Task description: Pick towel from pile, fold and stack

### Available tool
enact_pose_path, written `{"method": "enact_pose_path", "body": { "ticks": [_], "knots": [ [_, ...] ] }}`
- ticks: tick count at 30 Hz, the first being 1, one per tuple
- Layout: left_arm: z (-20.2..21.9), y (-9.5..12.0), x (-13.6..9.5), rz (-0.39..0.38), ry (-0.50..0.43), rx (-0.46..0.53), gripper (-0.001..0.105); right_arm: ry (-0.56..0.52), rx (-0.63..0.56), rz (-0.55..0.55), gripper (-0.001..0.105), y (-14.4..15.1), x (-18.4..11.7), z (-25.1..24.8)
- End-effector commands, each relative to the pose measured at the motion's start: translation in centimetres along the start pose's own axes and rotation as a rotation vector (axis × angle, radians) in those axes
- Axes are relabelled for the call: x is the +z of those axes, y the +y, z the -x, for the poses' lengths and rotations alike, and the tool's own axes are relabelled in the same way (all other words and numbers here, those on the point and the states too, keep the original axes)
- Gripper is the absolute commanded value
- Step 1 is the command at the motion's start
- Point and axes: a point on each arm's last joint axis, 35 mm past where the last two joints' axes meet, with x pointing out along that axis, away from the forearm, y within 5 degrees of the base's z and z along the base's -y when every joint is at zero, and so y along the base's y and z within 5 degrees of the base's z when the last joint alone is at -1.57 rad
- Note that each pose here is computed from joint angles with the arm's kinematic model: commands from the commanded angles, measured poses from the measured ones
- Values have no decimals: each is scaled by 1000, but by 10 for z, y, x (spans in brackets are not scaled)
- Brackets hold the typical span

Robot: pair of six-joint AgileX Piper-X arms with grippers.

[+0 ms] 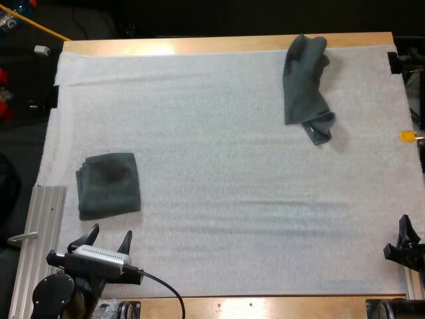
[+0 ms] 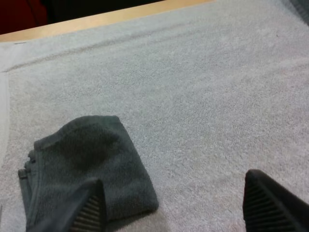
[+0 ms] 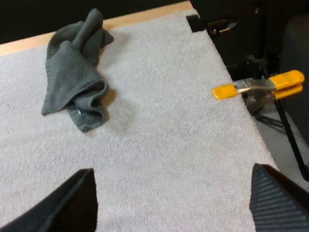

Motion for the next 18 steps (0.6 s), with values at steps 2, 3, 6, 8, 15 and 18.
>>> {"method": "enact_pose_path", "body": {
  "ticks": [2, 3, 6, 8, 15, 18],
  "knots": [
    [-1, 0, 3, -1, -7, 4, 58, 5, -2, 6, 64, 0, 2, -1],
    [-1, 0, 3, -1, -7, 4, 58, 5, -2, 6, 64, 0, 2, -1],
    [-1, 0, 3, -1, -7, 4, 58, 5, -2, 6, 64, 0, 2, -1],
    [-1, 0, 3, -1, -7, 4, 58, 5, -2, 6, 64, 0, 2, -1],
    [-1, 0, 3, -1, -7, 4, 58, 5, -2, 6, 64, 0, 2, -1],
    [-1, 0, 3, -6, -6, -6, 58, 5, -2, 6, 64, 0, 2, -1]
  ]
}}
